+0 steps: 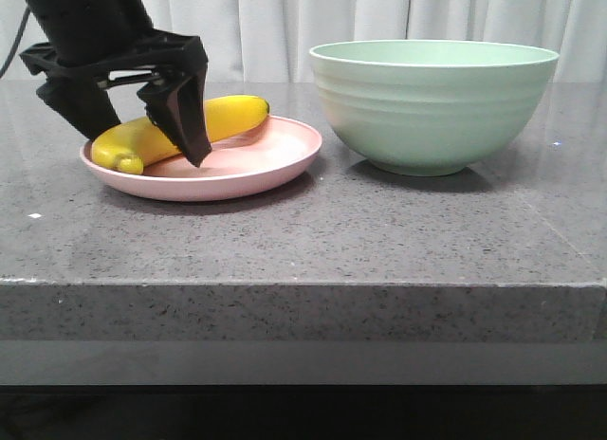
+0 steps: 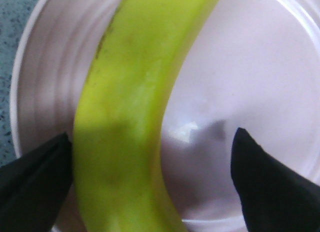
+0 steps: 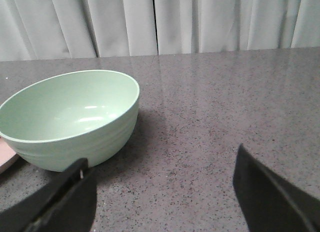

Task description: Transfer banana from pink plate to green bowl

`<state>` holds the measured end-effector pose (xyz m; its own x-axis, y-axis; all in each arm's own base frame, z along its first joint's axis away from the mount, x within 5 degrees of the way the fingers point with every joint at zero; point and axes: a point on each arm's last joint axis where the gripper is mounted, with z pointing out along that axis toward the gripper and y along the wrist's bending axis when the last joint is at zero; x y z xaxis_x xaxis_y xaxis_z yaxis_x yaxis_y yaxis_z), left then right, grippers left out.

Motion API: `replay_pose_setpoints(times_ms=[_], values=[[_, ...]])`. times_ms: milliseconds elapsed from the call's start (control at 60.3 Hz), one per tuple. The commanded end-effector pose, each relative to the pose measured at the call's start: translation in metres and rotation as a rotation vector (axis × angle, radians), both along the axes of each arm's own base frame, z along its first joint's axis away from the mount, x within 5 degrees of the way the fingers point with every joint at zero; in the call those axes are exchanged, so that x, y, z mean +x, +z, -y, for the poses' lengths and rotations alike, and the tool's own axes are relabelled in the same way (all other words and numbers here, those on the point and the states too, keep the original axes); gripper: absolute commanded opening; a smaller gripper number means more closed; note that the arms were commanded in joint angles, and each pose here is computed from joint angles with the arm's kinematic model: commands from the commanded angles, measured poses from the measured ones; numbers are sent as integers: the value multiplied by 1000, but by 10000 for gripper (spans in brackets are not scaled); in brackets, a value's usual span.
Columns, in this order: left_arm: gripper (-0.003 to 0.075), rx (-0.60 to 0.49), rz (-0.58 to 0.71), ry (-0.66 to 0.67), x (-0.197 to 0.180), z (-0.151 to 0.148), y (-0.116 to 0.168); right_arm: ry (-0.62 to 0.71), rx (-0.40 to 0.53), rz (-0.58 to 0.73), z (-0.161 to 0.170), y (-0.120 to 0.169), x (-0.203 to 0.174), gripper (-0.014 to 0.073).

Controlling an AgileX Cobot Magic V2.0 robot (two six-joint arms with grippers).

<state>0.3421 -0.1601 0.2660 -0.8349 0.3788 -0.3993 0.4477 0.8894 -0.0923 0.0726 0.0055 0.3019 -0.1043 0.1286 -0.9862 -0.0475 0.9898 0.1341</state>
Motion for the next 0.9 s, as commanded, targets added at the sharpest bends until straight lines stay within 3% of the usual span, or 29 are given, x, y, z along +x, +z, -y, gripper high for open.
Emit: replay_pose_setpoints(times_ms=[0,182,298,464,531,879], values=[[617,-49,83,8,-1,2,24,-22,-8,98,2,17,1,580],[585,-49,83,8,-1,2,24,-22,-8,98,2,17,1,580],[478,-51,87,9,-1,2,24,-22,-8,98,2,17,1,580],[248,-55,96,9,0,3,26,-22,-8,98,2,17,1,580],[206,-60,107,9,1,3,30,-22,-8,98,2,17,1,580],[174,-89,168,-3,0,3,73,-22,-8,98,2,17,1,580]])
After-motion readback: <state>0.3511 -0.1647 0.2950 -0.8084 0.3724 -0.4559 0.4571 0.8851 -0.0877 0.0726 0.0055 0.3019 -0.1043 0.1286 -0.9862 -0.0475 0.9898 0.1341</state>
